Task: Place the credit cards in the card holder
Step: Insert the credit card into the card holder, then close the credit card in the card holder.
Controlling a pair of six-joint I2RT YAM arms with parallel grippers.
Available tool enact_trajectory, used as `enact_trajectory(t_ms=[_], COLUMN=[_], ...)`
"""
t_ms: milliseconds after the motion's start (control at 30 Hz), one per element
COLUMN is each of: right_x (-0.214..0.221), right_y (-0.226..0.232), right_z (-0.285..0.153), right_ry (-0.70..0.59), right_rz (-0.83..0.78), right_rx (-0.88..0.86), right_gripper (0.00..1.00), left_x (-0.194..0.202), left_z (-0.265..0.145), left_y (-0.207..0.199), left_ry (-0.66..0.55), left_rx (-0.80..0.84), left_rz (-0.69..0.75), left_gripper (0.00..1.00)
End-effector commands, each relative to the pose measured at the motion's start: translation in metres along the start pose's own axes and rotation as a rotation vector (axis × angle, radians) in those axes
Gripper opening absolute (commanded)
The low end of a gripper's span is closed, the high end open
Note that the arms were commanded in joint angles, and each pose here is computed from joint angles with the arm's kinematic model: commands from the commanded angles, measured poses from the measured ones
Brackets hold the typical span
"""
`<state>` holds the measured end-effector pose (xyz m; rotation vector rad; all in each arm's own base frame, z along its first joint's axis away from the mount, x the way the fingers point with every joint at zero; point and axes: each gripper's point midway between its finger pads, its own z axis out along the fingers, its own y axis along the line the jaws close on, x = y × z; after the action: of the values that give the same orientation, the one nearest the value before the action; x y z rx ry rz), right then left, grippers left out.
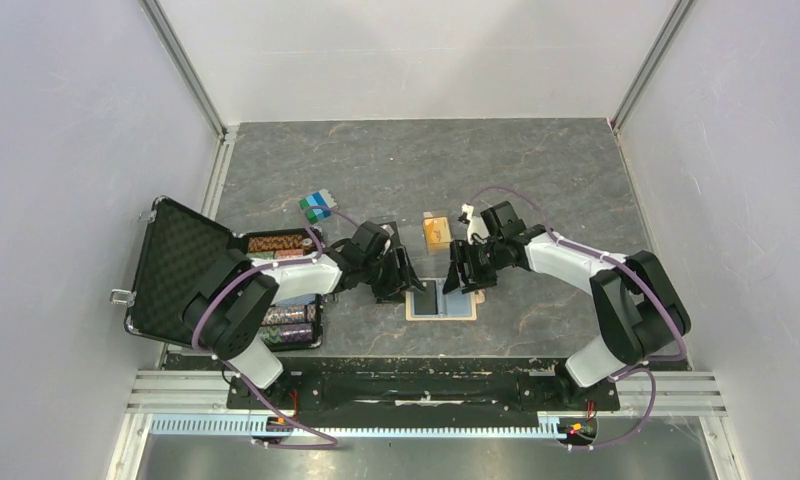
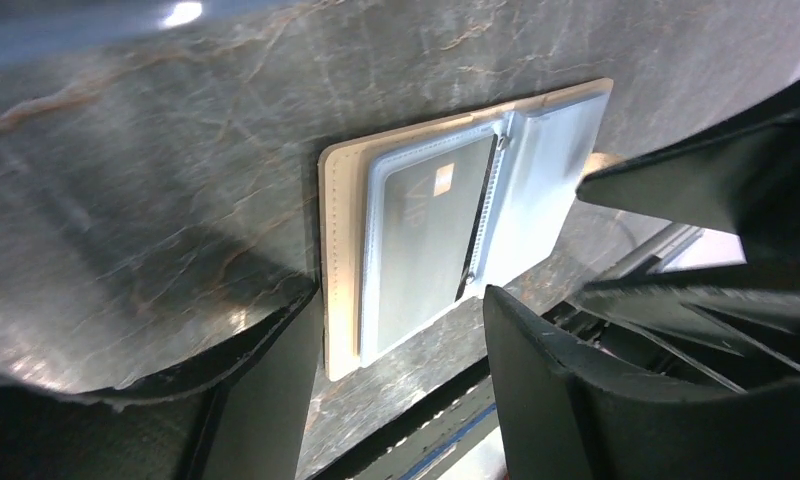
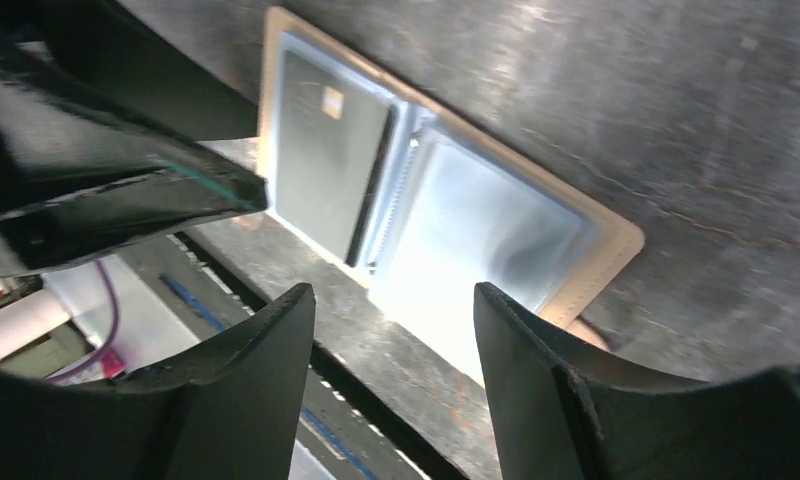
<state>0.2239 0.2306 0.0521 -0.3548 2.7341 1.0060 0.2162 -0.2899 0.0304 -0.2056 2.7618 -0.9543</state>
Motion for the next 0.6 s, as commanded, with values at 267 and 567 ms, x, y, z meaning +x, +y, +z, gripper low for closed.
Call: enact_trajectory(t_ms=[267, 567], right_x=[0.035, 0.033], right_y=[-0.051, -0.049], right_z=[0.016, 0.016], right_ry=[0.099, 0.103], right_rz=[-0.042, -0.043], right_rx=[0.123, 0.119], right_gripper=[0.59, 0.59], left_x=[0.002, -0.011], left_z=[0.003, -0.027], left_y=[-0.032, -0.073], left_ry=[0.041, -0.014], left_rx=[0.164, 0.280], left_rz=[0.036, 0.073], left_gripper=[0.66, 0.59])
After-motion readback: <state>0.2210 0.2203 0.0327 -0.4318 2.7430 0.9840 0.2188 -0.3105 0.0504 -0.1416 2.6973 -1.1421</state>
